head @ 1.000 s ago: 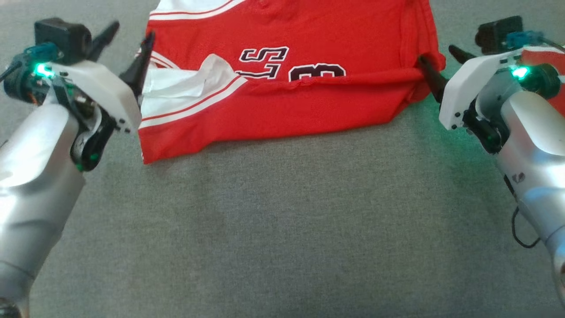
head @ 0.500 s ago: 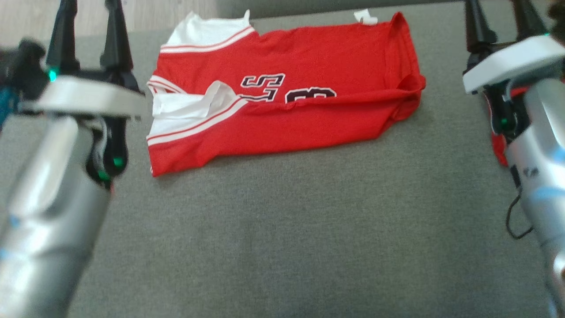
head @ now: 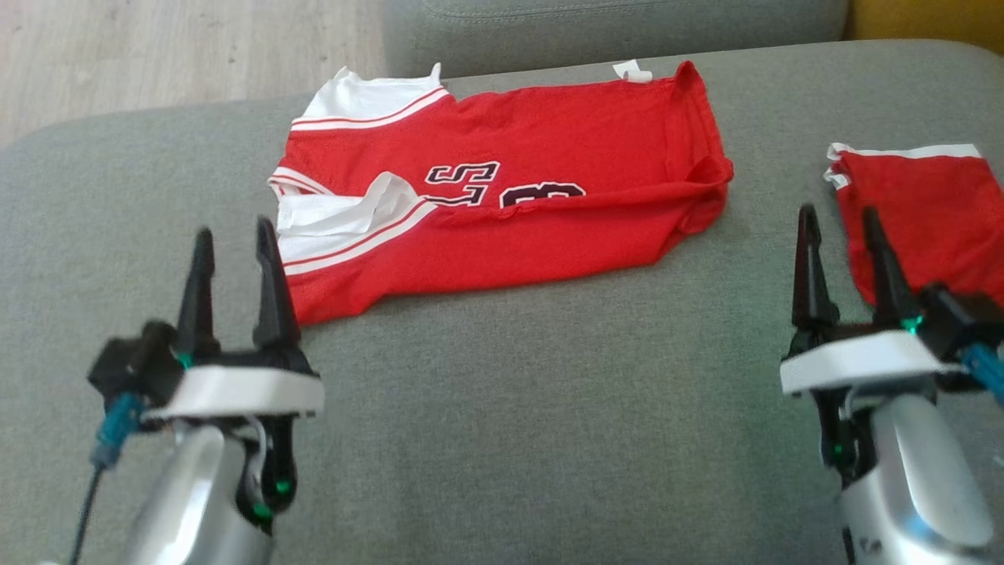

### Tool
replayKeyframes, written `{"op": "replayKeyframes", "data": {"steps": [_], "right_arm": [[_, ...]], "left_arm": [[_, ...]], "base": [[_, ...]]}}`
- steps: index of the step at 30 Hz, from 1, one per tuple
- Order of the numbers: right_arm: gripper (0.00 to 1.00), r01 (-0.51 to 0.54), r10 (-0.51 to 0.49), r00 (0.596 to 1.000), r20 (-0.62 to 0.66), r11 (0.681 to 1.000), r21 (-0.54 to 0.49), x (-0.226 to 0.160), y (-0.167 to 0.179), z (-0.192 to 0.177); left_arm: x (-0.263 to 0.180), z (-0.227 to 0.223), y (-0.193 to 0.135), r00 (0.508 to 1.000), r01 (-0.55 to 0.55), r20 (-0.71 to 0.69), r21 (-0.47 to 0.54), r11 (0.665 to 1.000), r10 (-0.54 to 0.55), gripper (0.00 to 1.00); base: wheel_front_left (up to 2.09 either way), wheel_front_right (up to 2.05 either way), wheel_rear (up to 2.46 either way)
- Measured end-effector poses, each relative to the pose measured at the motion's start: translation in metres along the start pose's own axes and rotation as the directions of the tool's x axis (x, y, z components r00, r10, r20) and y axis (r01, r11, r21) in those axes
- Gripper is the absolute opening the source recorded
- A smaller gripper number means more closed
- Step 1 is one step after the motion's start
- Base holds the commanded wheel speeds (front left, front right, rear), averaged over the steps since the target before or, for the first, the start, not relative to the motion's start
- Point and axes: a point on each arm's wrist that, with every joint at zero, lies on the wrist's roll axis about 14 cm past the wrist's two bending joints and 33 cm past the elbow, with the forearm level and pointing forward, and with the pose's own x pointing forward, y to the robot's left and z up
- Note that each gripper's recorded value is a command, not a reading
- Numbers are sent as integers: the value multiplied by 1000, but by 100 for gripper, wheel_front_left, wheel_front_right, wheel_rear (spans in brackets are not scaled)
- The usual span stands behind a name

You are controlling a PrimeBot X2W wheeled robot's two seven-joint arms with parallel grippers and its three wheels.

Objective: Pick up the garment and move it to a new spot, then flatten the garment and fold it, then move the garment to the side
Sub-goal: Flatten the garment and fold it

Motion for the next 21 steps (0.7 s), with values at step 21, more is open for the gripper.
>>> {"op": "replayKeyframes", "data": {"steps": [21], "right_arm": [[100,20,-16,997,-70,998,58,-6,-5,-31]], "left_arm": [[16,-126,39,891,-75,-440,101,992,113,100]], "base": [[0,0,0]]}}
